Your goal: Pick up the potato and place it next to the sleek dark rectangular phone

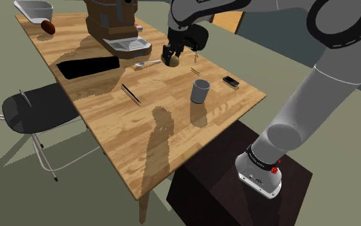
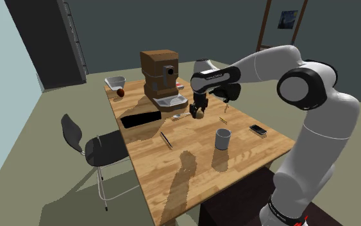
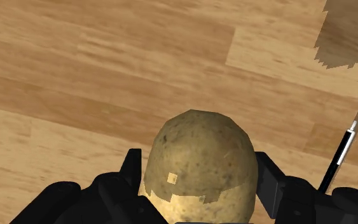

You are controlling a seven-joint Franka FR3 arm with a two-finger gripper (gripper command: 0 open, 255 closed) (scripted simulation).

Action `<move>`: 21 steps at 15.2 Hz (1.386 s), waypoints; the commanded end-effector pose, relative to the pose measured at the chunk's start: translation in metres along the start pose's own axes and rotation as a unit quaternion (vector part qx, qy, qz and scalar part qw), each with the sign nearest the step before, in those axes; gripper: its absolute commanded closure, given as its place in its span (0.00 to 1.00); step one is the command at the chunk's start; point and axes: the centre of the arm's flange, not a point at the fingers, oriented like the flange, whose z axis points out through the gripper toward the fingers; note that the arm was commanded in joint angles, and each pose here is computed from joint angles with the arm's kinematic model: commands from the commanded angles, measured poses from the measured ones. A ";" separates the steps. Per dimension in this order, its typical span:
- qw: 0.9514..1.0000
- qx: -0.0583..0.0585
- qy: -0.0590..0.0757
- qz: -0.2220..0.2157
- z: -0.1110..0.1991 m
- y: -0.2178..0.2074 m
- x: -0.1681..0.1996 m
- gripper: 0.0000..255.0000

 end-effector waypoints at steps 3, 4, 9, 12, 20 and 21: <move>1.000 0.000 0.000 0.000 -0.001 0.043 -0.032 1.00; 1.000 0.000 0.000 0.000 -0.001 0.054 -0.040 1.00; 1.000 0.000 0.000 0.000 -0.001 0.107 -0.080 1.00; 1.000 0.000 0.000 0.000 -0.002 0.138 -0.104 1.00; 1.000 0.000 0.000 0.000 0.014 0.187 -0.141 1.00; 1.000 0.000 0.000 0.000 0.019 0.187 -0.142 1.00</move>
